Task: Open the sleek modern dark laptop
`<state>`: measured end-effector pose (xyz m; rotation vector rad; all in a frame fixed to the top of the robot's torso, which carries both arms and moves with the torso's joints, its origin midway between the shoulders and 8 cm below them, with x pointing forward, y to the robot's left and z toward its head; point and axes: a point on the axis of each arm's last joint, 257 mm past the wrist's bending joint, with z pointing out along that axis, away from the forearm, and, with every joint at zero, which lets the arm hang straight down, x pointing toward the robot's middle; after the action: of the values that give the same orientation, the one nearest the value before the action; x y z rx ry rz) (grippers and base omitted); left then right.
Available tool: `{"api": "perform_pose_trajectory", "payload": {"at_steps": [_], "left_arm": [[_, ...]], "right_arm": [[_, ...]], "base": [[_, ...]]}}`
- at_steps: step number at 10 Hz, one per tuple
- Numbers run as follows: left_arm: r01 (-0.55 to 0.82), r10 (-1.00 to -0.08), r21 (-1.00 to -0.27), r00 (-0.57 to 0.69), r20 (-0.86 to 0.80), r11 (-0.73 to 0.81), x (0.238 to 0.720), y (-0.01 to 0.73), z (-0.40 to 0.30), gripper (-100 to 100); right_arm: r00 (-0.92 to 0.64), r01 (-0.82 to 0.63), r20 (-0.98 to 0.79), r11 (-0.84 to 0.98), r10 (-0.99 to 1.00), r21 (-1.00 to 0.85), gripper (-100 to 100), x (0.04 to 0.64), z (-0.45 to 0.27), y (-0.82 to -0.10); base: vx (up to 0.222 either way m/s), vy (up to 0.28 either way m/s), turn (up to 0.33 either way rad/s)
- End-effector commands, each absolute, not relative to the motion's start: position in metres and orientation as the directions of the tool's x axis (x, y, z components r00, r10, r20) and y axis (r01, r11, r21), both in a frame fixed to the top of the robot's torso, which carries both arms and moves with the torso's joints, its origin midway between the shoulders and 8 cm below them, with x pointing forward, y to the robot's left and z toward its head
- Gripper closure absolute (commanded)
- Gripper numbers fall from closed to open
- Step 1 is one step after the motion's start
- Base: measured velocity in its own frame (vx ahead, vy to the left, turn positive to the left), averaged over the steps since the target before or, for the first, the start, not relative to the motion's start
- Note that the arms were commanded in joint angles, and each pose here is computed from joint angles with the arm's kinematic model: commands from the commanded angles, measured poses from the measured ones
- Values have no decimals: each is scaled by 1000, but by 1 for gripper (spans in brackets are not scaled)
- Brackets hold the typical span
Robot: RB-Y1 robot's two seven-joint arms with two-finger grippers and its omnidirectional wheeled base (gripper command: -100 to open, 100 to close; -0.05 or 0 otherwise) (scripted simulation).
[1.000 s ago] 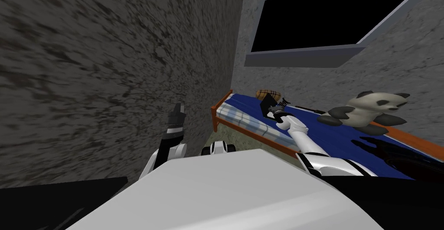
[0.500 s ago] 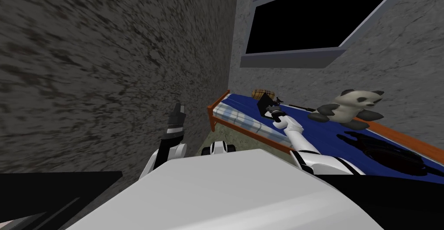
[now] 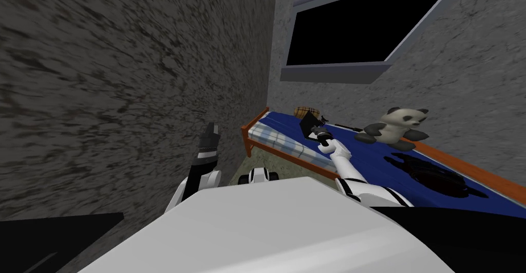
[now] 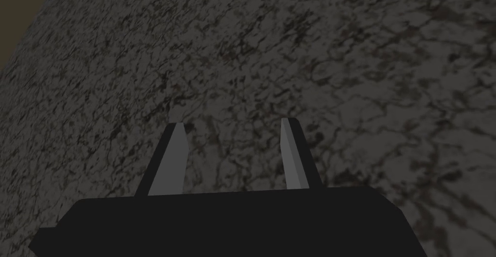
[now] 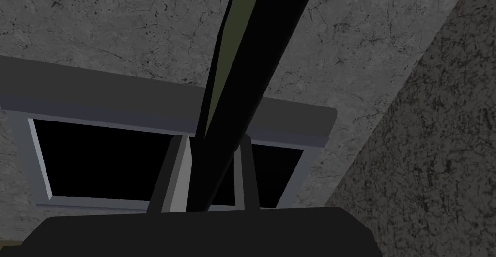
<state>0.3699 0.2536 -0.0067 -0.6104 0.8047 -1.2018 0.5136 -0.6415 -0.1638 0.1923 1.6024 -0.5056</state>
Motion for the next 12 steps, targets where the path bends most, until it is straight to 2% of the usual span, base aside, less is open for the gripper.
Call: {"api": "perform_pose_trajectory", "payload": {"at_steps": [1, 2, 3, 4, 8, 12], "left_arm": [[566, -965, -781, 152, -215, 263, 370, 254, -7, 0], [566, -965, -781, 152, -215, 263, 370, 254, -7, 0], [566, -965, -781, 152, -215, 263, 370, 254, -7, 0], [566, -965, -781, 152, -215, 263, 370, 254, -7, 0], [566, -965, -781, 152, -215, 263, 370, 254, -7, 0], [567, -965, -781, 152, -215, 263, 370, 254, -7, 0]], "right_arm": [[-90, 420, -989, 897, -114, -141, 100, 512, -179, -637], [-52, 414, -998, 908, -45, -63, 100, 514, -187, -626], [-48, 411, -995, 906, -87, -99, 100, 518, -171, -630], [-13, 392, -1000, 920, -7, -11, 100, 518, -187, -617], [24, 369, -994, 923, 108, 109, 100, 514, -213, -599], [36, 362, -989, 920, 146, 149, 100, 513, -221, -592]], "base": [[1, -49, -37], [-4, -74, -85], [-7, -33, -15], [32, -52, -117], [31, -68, -69], [8, -24, -33]]}}
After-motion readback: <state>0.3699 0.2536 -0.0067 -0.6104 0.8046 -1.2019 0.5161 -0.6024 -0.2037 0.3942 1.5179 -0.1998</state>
